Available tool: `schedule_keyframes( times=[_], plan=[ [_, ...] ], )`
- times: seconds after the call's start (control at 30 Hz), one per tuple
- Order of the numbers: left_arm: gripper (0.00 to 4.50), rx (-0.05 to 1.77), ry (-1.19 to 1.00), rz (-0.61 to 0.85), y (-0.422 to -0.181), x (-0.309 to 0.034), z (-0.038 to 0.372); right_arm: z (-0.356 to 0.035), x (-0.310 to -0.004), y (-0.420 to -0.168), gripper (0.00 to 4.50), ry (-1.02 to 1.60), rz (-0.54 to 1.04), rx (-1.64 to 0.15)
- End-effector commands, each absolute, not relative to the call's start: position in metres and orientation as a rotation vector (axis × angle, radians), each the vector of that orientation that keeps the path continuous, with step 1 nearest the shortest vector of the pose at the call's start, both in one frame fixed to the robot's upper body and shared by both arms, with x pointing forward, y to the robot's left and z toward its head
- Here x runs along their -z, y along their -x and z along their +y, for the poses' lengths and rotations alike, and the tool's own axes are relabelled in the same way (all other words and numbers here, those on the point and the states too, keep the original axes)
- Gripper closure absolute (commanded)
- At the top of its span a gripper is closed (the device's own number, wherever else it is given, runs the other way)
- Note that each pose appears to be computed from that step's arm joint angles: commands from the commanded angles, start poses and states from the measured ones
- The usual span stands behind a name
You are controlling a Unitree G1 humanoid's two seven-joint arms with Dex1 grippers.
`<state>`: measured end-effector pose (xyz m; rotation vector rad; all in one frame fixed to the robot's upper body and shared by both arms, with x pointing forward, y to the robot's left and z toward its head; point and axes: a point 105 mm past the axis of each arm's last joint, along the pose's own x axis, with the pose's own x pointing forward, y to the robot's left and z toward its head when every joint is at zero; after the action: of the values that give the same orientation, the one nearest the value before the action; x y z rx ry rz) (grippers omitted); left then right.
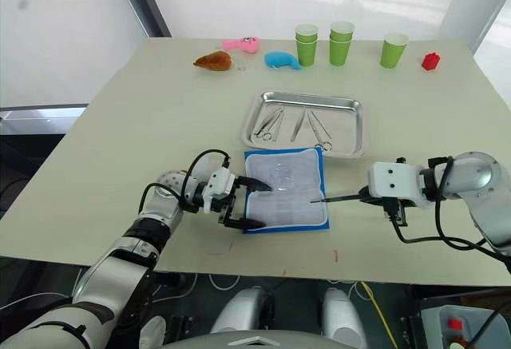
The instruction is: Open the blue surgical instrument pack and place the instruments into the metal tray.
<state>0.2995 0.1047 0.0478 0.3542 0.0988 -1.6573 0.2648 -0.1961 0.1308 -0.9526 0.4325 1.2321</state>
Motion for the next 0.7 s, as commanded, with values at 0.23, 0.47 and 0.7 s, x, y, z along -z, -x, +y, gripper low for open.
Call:
schedule_keyframes(
  times=[0.23,0.47,0.7],
  plan=[
    [0.00,1.762,-0.276,0.342,-0.264,0.003,0.105,-0.189,-0.185,-0.299,4.49,0.578,0.173,-0.981],
    [0.00,1.761,-0.281,0.337,-0.266,0.002,0.105,-0.189,-0.191,-0.351,4.49,0.290,0.140,-0.623],
    [0.00,1.757,-0.280,0.334,-0.266,0.001,0.105,-0.177,-0.179,-0.385,4.49,0.172,0.185,-0.448]
  ],
)
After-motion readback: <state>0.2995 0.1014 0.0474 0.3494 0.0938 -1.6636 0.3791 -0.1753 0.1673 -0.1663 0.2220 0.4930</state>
